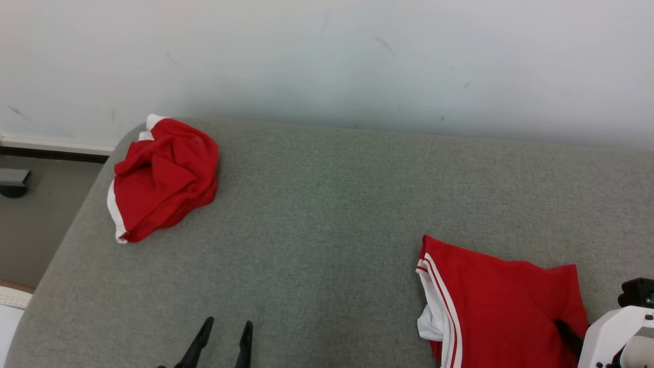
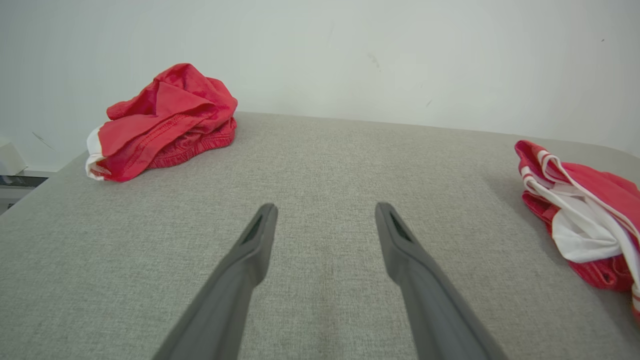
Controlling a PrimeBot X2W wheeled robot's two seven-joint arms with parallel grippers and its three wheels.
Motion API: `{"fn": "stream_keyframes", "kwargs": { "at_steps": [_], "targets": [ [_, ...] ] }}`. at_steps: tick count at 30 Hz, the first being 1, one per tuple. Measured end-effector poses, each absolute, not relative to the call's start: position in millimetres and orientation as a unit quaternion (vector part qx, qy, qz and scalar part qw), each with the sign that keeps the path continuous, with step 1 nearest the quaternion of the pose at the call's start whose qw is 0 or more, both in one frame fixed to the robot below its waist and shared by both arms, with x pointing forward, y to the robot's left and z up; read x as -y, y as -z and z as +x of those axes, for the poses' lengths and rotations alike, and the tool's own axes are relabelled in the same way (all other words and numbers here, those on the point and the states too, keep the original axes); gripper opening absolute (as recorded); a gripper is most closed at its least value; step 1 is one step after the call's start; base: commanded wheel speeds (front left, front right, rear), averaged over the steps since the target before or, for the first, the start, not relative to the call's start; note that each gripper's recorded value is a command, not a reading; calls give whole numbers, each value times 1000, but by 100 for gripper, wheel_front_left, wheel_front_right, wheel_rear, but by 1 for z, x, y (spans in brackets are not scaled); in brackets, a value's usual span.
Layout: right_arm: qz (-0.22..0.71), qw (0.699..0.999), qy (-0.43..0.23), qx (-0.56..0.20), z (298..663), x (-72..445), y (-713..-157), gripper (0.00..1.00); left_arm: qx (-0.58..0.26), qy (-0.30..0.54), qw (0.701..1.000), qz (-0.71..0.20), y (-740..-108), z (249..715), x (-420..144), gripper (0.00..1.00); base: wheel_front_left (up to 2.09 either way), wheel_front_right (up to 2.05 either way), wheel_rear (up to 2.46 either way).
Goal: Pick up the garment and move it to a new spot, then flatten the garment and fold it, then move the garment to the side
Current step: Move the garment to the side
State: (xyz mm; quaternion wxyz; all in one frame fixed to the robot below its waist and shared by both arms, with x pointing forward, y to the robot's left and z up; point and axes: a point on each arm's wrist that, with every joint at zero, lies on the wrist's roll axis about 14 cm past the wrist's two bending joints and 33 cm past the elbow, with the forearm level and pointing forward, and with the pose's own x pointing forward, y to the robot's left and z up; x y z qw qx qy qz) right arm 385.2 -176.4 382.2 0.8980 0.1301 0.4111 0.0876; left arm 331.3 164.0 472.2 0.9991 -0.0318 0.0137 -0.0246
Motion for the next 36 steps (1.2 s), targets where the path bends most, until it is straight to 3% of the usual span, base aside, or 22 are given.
{"fn": "stream_keyframes", "kwargs": {
  "at_steps": [2, 10, 17, 28, 36],
  "targets": [
    [128, 898, -93, -411, 387, 174, -382, 0, -13, 24, 999, -32, -473, 332, -164, 100, 0, 0, 0],
    [132, 917, -128, -354, 405, 156, -406, 0, -16, 25, 999, -33, -471, 334, -162, 100, 0, 0, 0],
    [118, 943, -113, -291, 421, 177, -433, 0, -17, 52, 998, -34, -470, 346, -146, 100, 0, 0, 0],
    [97, 968, 9, -231, 448, 270, -440, 0, -17, 130, 991, -28, -463, 396, -110, 100, 0, 0, 0],
    [62, 968, 117, -211, 478, 350, -437, 0, -38, 157, 987, -22, -437, 429, -103, 100, 0, 0, 0]
  ]
}}
